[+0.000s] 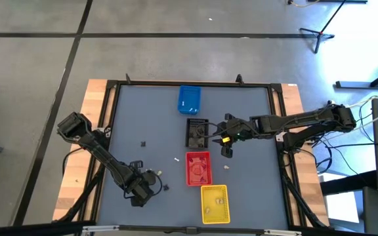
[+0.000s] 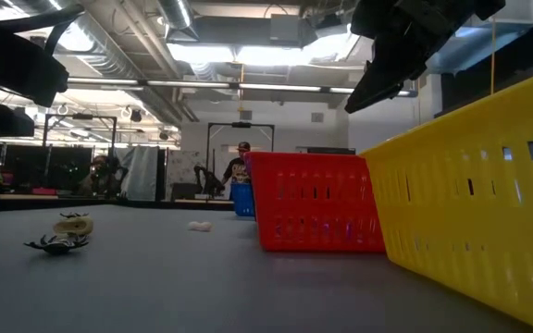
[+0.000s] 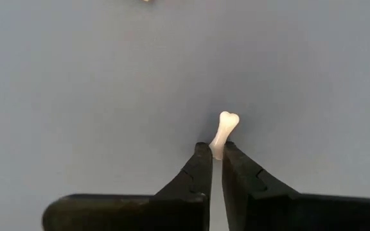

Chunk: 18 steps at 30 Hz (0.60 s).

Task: Sort Halloween decoration
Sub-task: Put the white bone toy into the blue bin

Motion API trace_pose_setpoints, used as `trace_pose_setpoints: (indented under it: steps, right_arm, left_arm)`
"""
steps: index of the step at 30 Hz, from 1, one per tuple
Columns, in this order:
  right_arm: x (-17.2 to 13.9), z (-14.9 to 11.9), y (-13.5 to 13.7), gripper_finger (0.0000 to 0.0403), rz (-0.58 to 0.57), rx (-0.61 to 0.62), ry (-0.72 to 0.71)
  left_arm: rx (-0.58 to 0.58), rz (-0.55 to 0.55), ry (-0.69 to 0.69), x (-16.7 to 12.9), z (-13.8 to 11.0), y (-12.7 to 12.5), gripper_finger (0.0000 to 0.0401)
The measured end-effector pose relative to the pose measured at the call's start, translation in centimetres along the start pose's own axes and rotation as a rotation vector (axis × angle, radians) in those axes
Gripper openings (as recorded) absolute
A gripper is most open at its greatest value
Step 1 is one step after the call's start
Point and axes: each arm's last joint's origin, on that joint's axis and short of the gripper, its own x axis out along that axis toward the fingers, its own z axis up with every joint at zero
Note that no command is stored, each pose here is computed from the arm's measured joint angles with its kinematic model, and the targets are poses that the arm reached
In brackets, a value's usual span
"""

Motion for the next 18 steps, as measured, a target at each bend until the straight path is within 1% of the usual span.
trace_pose_setpoints:
  steps: [9,18]
  right_arm:
    - [0.0,0.0,0.0,0.0134,0.0,0.0,0.0]
    - [0.0,0.0,0.0,0.0134,0.0,0.0,0.0]
  left_arm:
    - [0.008,-0.004,-0.005,-0.3,0.2,-0.2,0.0001]
    - [0.056,-0.043,-0.051,-1.9,2.0,-0.9,0.0001]
